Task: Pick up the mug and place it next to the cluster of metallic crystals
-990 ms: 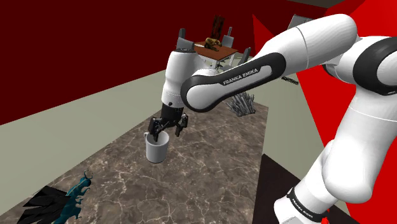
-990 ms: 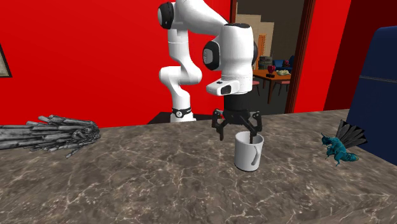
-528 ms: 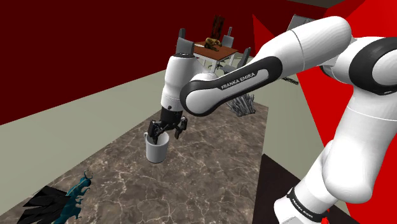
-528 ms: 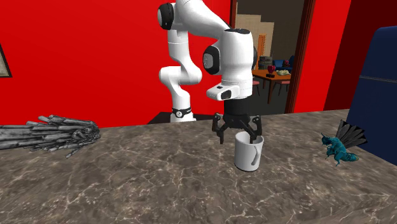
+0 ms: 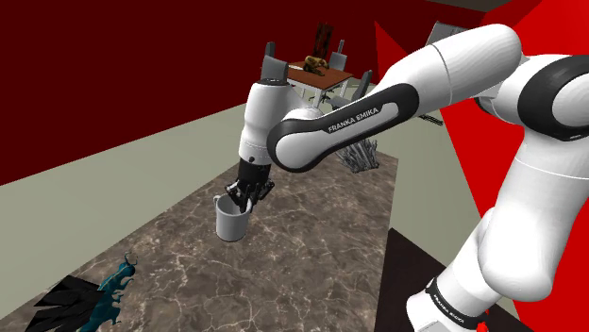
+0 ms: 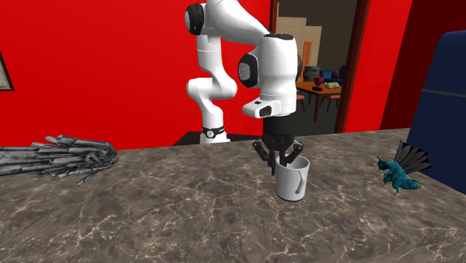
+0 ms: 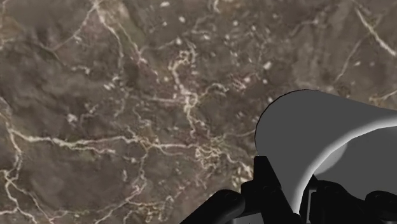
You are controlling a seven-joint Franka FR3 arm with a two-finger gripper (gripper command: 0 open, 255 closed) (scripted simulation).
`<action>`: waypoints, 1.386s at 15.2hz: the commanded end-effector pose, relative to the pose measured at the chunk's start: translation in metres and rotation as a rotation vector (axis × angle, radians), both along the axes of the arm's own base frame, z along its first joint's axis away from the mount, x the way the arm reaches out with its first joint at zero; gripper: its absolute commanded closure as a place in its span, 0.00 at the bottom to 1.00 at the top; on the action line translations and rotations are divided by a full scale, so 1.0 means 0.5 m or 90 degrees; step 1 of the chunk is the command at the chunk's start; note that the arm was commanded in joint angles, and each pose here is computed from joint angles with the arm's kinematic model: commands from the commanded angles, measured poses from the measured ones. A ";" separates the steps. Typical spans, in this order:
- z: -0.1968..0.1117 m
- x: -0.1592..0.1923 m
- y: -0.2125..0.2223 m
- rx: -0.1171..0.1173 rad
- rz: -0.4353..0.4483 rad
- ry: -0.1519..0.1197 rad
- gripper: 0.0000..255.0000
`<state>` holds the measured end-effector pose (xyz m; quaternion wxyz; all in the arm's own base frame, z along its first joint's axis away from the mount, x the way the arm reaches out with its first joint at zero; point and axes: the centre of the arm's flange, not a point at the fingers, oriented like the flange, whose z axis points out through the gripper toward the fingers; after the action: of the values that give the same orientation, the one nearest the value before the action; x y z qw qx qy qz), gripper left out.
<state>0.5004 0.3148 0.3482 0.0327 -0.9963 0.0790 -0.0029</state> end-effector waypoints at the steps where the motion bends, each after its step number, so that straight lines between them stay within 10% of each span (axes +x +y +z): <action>1: 0.000 0.000 0.000 0.000 0.000 0.000 1.00; 21: 0.180 0.000 0.000 0.000 0.000 0.000 1.00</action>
<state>0.5010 0.3143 0.4322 0.0327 -0.9963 0.0790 -0.0031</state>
